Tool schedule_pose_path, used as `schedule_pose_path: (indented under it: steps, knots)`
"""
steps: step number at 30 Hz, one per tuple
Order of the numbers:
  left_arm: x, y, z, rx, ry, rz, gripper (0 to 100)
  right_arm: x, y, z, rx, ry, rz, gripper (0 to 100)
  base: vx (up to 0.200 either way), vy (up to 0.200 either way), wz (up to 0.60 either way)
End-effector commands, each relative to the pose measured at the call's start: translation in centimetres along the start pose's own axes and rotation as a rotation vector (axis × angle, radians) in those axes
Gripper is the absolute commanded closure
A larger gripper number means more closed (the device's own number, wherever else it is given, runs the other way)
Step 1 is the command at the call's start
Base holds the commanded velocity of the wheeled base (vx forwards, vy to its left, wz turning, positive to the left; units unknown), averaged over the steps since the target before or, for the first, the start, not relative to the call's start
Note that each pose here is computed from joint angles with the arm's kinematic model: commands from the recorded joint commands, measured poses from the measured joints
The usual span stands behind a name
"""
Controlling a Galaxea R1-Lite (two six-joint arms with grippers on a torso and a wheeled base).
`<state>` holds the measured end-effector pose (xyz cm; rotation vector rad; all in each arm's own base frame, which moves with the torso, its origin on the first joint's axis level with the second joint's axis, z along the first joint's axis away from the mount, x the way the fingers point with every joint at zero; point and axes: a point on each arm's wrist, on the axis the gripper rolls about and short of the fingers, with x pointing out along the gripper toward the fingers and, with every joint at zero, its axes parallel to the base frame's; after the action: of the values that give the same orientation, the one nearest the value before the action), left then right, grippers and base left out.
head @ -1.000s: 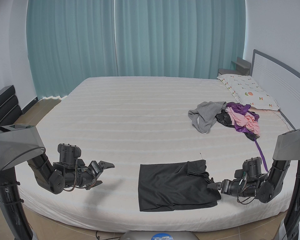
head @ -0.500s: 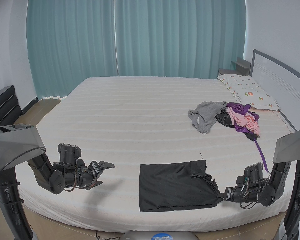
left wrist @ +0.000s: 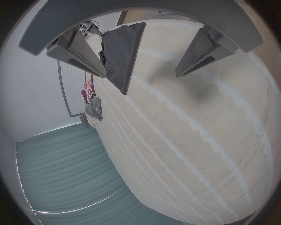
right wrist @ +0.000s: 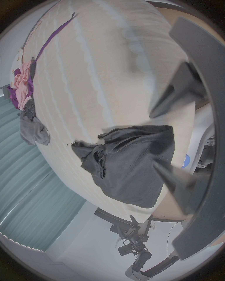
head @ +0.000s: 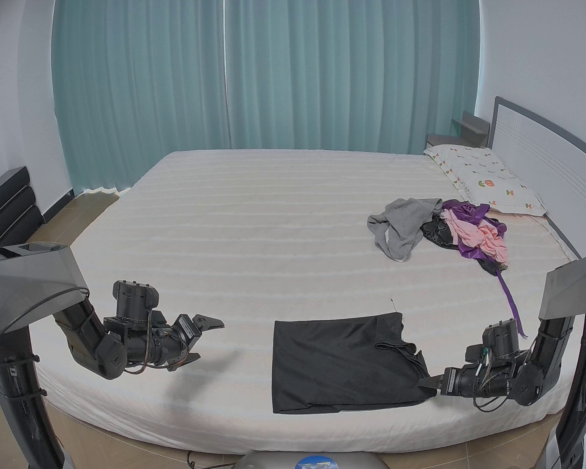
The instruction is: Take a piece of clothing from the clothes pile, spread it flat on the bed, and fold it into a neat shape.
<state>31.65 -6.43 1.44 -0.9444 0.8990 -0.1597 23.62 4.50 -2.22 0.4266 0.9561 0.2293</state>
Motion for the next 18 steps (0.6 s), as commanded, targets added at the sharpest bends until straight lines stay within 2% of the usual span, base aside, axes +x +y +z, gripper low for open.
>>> schedule_pose_path:
  steps: [1, 6, 10, 16, 18]
  knots:
    - [0.0, 0.0, 0.0, -0.001, 0.001, 0.002, 0, -0.4, 0.3, 0.8, -0.005, -0.048, 0.021, 0, 0.0, 0.0, 0.0]
    - [0.1, 0.1, 0.0, 0.001, 0.0, 0.003, 0, 0.3, 1.5, 2.4, -0.015, -0.121, 0.07, 0, 0.0, 0.0, 0.0]
    - [0.1, 0.1, -0.1, 0.0, 0.002, 0.003, 0, 2.3, 4.1, 3.9, 0.014, -0.151, 0.138, 0, 0.0, 0.0, 0.0]
    - [0.1, 0.1, -0.1, 0.001, 0.002, 0.003, 0, 4.6, 7.0, 4.3, -0.01, -0.121, 0.188, 0, 0.0, 0.0, 0.0]
    - [0.1, 0.0, -0.1, 0.004, 0.003, 0.003, 0, 5.9, 8.5, 4.0, -0.038, -0.079, 0.2, 0, 0.0, 0.0, 0.0]
